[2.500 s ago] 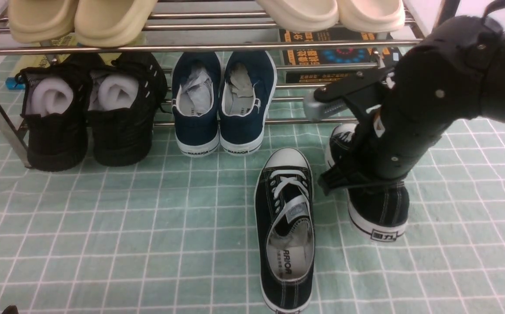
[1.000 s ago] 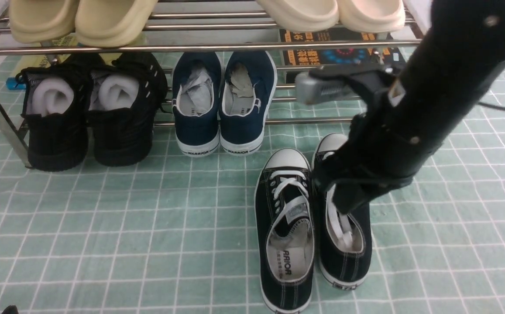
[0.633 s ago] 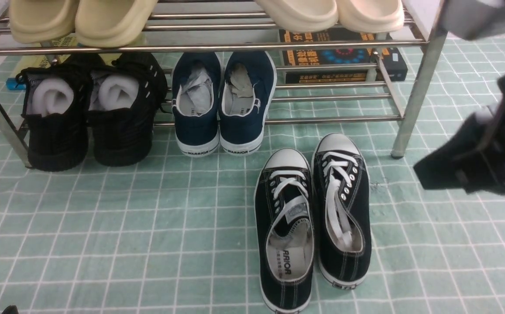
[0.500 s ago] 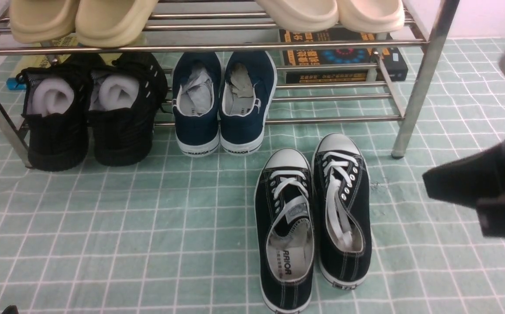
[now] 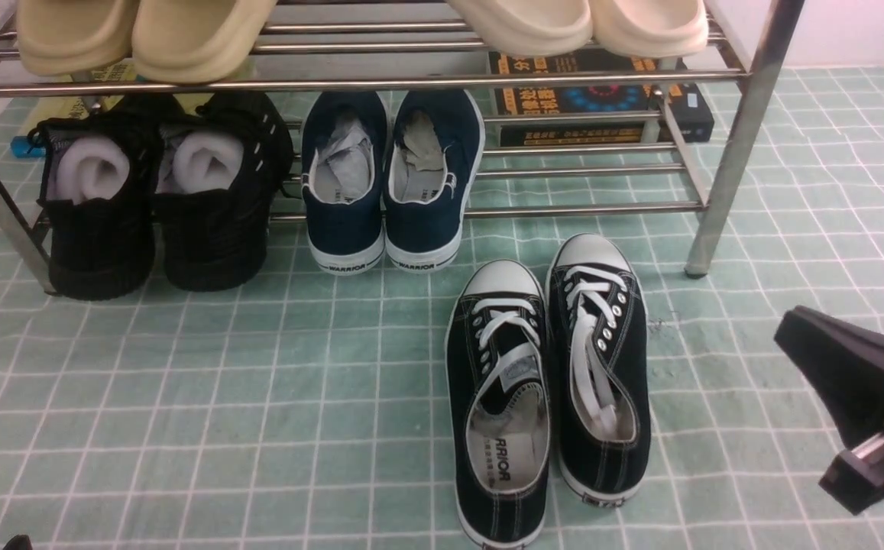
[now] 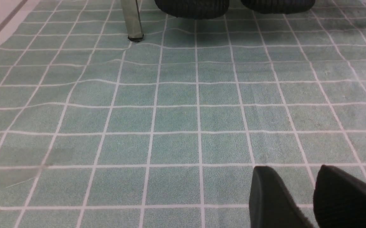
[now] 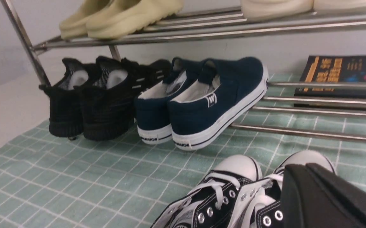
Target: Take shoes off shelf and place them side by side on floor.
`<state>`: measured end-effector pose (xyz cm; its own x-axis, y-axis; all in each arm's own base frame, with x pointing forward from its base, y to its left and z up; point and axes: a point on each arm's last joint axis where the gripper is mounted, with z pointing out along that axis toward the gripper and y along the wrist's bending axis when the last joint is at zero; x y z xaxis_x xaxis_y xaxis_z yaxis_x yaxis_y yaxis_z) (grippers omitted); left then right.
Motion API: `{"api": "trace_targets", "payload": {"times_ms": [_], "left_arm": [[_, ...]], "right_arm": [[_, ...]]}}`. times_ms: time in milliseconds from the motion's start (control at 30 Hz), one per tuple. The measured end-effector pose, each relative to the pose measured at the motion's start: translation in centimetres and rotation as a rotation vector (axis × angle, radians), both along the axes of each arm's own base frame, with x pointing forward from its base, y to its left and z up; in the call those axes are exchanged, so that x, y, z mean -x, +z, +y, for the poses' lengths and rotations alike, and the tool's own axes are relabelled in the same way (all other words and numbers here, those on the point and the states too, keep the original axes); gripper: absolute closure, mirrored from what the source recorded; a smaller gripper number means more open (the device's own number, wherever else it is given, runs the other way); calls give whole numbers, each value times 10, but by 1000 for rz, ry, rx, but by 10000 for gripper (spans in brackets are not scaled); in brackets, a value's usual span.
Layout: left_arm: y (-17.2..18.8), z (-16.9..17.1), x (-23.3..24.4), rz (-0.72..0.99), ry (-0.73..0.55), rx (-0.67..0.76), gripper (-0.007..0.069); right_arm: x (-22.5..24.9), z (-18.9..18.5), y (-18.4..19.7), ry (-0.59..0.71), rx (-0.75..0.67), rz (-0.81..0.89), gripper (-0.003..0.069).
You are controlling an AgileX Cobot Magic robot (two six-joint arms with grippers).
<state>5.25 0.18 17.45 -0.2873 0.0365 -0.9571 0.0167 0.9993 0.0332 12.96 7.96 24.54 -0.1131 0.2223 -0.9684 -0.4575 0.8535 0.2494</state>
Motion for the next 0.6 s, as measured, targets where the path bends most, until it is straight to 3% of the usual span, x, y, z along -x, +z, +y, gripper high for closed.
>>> {"api": "trace_targets", "payload": {"times_ms": [600], "left_arm": [[0,0,0,0,0,0,383]], "right_arm": [[15,-12,-41,-10,105,63,666]]}}
